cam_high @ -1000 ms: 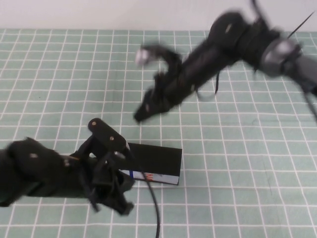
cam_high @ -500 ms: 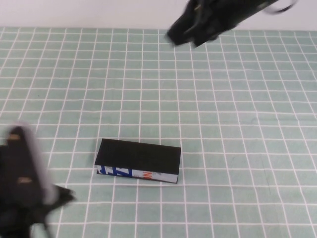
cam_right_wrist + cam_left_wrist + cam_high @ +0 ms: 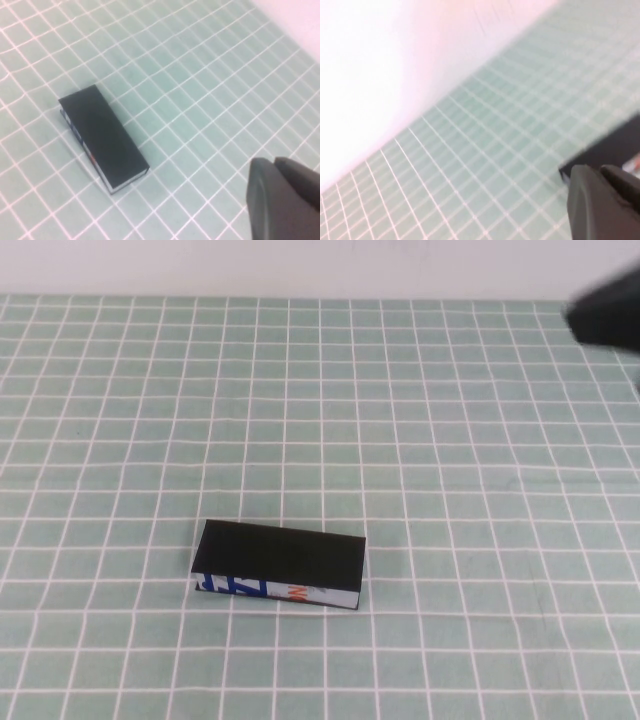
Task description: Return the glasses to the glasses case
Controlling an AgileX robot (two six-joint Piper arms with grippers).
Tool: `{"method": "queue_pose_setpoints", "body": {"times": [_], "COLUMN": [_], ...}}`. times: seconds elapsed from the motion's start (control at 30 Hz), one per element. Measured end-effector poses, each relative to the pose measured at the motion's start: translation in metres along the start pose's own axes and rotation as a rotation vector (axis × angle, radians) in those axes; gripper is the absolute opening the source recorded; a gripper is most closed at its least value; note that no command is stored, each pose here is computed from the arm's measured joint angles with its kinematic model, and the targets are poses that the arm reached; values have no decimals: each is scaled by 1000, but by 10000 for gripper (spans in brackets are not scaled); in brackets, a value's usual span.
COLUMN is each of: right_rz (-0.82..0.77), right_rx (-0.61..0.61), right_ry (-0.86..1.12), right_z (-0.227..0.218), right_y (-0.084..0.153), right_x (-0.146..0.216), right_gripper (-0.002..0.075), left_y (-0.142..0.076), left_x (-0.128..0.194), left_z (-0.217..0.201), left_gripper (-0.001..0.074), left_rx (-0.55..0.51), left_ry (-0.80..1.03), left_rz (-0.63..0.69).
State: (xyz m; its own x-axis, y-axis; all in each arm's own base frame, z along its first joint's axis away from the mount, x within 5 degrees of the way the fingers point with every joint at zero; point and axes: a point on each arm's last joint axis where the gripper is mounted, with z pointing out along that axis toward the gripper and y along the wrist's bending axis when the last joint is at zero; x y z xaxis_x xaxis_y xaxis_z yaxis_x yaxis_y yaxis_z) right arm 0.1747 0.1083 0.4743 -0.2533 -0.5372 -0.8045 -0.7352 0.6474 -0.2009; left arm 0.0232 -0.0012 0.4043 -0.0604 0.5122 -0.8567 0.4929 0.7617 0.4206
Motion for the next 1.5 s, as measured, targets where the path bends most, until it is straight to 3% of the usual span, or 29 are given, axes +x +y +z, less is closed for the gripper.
{"method": "queue_pose_setpoints", "body": {"times": [0.23,0.43,0.6,0.87,1.5], "right_rz": [153,269,285,355,367], "right_rx": [149,179,193,197,180], "right_ry": [-281,-321,-355,-305,-227], "right_z": [-29,-17,-12,-7,-5], "right_y": [34,62,78,84,87], "right_x": [85,171,215,240,247], "right_gripper": [-13,-13,-13,-13,-13], "left_y": [3,-4,-13,-15,-16], "left_x": [4,15,26,28,31], "left_z": [-20,-5,14,22,22], "left_gripper": [-1,-1,-1,-1,-1], "left_rx": [-50,-38,-24,-23,-23], "left_ry": [-92,-72,-60,-91,-65], "left_rz": [-241,-387,-445,-458,-461]}}
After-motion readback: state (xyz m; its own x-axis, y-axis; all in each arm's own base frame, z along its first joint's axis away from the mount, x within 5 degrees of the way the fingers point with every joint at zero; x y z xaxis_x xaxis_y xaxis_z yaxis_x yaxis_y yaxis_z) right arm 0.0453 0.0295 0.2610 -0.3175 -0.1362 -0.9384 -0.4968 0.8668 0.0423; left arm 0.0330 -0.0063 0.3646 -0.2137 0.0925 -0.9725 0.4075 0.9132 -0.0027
